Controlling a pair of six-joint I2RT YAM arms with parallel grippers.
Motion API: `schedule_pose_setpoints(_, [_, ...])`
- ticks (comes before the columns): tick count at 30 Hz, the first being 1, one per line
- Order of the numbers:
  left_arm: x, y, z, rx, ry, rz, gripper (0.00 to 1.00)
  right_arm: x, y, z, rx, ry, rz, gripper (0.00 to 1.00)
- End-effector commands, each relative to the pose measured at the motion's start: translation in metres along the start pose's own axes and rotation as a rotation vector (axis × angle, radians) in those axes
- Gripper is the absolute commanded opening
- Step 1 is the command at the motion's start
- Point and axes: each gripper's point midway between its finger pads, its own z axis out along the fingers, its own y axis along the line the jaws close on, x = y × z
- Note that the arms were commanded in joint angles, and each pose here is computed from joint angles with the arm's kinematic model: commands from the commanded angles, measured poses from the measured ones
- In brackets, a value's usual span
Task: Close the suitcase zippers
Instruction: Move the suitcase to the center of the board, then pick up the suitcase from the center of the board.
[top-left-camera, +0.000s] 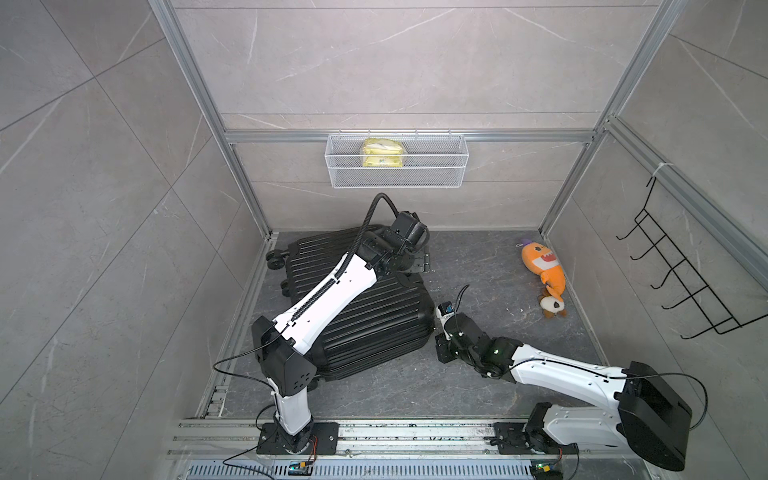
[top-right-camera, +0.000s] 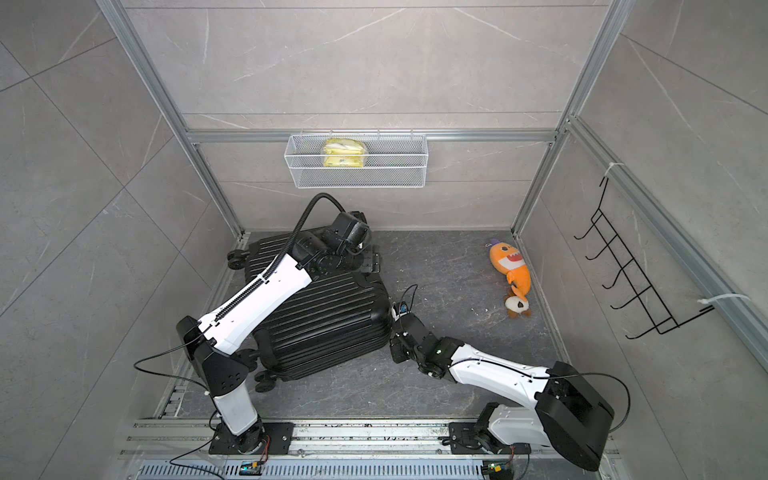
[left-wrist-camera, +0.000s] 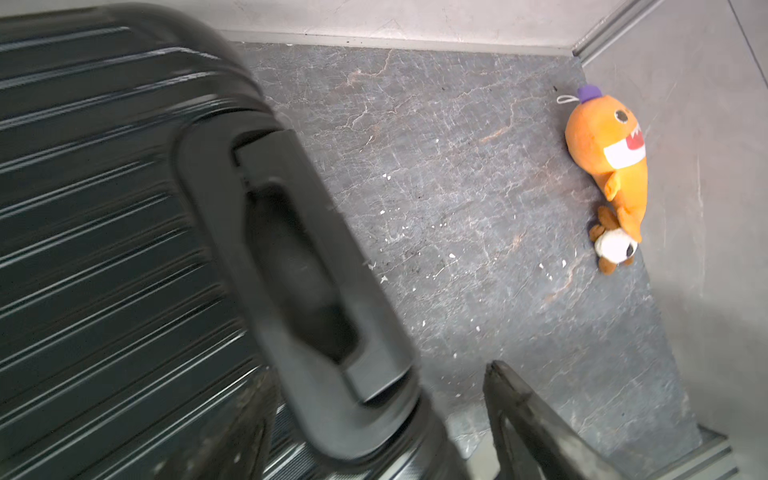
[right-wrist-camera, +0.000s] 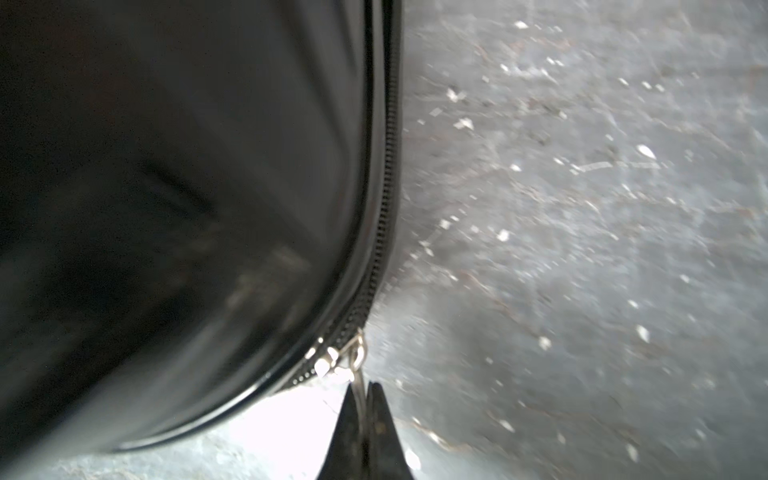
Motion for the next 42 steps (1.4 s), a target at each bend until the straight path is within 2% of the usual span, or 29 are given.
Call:
schedule_pose_setpoints(1, [-0.008,0.016,0.0,-0.101,-0.032,-0.077,0.8,-0.048,0.015,-0.007,0.003,-0.16,0.0,0.0])
schedule_pose_setpoints(8, [-0.013,0.056,0.017,-0.366,-0.079,-0.158,0.78,-0.046,0.019,-0.005,-0.001,-0.154,-0.011,0.0])
schedule_pose_setpoints(12, [-0.011,0.046,0.038,-0.339,-0.036,-0.133,0.77,-0.046,0.02,-0.005,-0.001,-0.152,-0.014,0.0])
schedule_pose_setpoints(15, [-0.01,0.04,0.051,-0.305,-0.017,-0.135,0.72,-0.046,0.021,-0.006,-0.004,-0.151,-0.015,0.0])
schedule_pose_setpoints(19, [-0.005,0.053,0.067,-0.346,0.006,-0.168,0.68,-0.048,0.022,-0.008,-0.007,-0.157,-0.015,0.0])
schedule_pose_setpoints(25, [0.004,0.062,0.096,-0.371,0.063,-0.146,0.65,-0.047,0.021,-0.009,-0.002,-0.16,-0.02,0.0])
schedule_pose_setpoints(28, [0.01,0.061,0.108,-0.371,0.088,-0.116,0.59,-0.046,0.019,-0.009,0.005,-0.159,-0.021,0.0])
schedule_pose_setpoints(32, [0.016,0.062,0.12,-0.372,0.118,-0.058,0.44,-0.044,0.016,-0.01,0.015,-0.162,-0.027,0.0])
schedule_pose_setpoints(37, [0.018,0.058,0.126,-0.35,0.141,0.013,0.2,-0.044,0.015,-0.013,0.02,-0.169,-0.033,0.0])
schedule_pose_setpoints(42, [0.013,0.038,0.122,-0.244,0.155,0.139,0.18,-0.039,0.009,-0.014,0.044,-0.175,-0.038,0.0])
